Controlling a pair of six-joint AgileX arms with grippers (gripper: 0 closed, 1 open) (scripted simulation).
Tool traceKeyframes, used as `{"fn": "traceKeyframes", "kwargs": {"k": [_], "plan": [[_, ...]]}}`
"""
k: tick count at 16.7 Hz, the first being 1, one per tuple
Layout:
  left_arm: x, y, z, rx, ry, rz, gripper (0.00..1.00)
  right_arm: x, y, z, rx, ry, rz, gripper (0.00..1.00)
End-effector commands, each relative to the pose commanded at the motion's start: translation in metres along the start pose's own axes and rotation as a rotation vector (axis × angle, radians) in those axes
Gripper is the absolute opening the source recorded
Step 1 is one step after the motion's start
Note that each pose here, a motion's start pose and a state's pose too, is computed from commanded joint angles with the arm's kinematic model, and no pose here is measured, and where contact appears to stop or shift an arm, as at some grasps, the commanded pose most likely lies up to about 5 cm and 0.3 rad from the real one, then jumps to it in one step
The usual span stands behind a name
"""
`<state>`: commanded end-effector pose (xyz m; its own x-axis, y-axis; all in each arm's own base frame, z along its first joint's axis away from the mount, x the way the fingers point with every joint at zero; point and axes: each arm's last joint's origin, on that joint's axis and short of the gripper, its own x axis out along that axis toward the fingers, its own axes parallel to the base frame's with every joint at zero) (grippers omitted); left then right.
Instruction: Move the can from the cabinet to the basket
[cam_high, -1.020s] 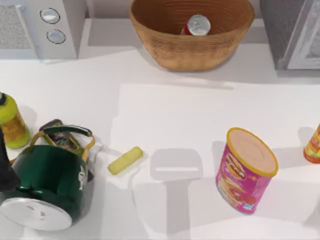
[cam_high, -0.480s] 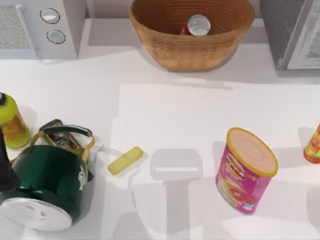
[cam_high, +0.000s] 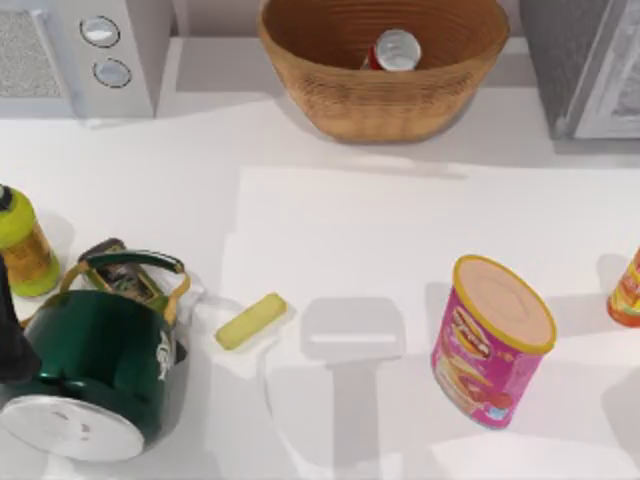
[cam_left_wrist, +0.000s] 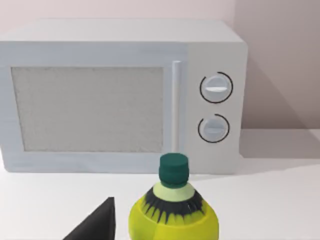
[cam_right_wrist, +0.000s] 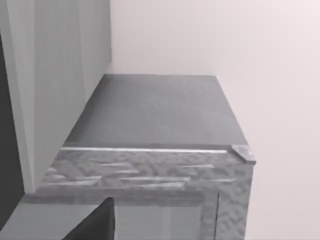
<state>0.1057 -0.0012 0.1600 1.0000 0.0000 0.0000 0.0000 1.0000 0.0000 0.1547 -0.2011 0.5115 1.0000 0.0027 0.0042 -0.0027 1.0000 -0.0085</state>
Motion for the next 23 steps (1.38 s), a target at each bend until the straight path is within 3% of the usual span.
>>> {"fn": "traceKeyframes", "kwargs": {"k": [7, 12, 18, 23], "plan": [[0.0, 0.0, 0.0, 0.0, 0.0, 0.0, 1.0, 0.002, 0.003, 0.0, 0.003, 0.001, 0.004, 1.0], [0.0, 0.0, 0.0, 0.0, 0.0, 0.0, 1.0, 0.04, 0.031, 0.004, 0.002, -0.006, 0.006, 1.0], [0.0, 0.0, 0.0, 0.0, 0.0, 0.0, 1.0, 0.102, 0.133, 0.006, 0.01, -0.006, 0.005, 1.0], [0.0, 0.0, 0.0, 0.0, 0.0, 0.0, 1.0, 0.103, 0.239, 0.005, 0.01, -0.002, 0.004, 1.0]]}}
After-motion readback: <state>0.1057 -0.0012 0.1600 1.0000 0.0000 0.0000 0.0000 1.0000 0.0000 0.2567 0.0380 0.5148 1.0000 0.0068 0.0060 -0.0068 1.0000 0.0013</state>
